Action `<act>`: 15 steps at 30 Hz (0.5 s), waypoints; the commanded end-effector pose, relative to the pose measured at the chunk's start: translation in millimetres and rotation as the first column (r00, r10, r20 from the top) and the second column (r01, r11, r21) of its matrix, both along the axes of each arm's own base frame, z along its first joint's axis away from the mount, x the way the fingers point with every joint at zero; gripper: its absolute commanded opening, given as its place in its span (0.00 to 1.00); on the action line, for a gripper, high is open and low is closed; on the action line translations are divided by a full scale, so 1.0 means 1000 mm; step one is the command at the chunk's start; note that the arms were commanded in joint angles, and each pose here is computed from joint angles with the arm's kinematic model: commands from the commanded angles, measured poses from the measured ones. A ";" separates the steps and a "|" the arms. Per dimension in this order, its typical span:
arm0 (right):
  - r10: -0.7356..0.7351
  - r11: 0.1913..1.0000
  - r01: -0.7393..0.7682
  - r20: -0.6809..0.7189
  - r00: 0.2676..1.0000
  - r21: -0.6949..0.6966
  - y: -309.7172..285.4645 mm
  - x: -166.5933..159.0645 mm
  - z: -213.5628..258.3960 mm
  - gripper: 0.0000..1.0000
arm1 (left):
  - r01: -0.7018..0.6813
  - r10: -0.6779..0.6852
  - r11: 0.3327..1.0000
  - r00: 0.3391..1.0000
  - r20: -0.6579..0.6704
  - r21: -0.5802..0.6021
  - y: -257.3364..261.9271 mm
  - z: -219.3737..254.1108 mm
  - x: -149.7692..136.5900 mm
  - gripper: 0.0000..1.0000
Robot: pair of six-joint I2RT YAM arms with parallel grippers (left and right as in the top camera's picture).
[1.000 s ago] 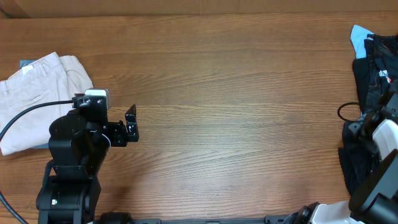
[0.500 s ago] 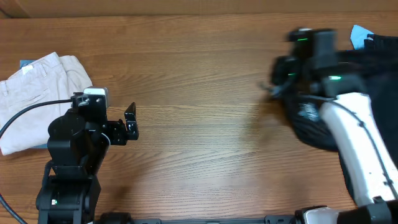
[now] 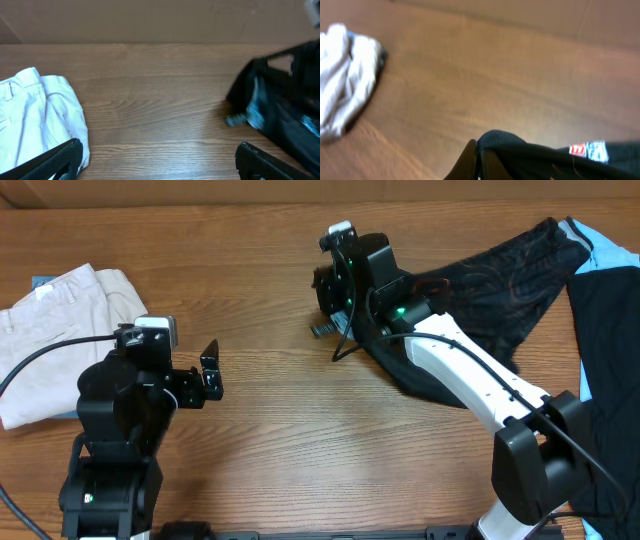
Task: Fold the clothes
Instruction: 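Grasp the black jersey with the right gripper and drag it to center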
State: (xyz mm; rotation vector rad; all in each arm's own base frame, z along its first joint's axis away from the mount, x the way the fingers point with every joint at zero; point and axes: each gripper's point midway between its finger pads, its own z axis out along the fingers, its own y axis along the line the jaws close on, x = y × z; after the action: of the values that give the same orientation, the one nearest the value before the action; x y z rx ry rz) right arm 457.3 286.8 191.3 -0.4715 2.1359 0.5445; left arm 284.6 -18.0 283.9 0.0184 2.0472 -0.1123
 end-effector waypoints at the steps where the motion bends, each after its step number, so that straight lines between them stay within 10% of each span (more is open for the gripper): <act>1: -0.041 0.992 0.017 0.191 0.981 0.127 0.009 0.021 0.064 0.10 | 0.007 -0.007 1.000 1.000 0.025 0.006 0.000 0.010 0.008 1.00; 5: -0.125 0.990 0.112 0.162 0.979 0.090 -0.009 0.028 0.060 0.99 | 0.007 -0.007 1.000 1.000 0.027 0.006 0.000 0.010 0.011 1.00; 15: -0.437 0.837 0.238 -0.339 0.833 -0.493 -0.162 -0.058 -0.065 1.00 | 0.114 -0.114 0.992 0.993 0.017 -0.048 -0.020 0.008 0.011 1.00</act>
State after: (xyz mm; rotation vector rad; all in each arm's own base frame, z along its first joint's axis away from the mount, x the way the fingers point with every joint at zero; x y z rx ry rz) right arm 414.2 150.5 116.5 -0.2282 2.6711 0.0298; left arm 295.2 -28.4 282.6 0.0552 2.0454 -0.1734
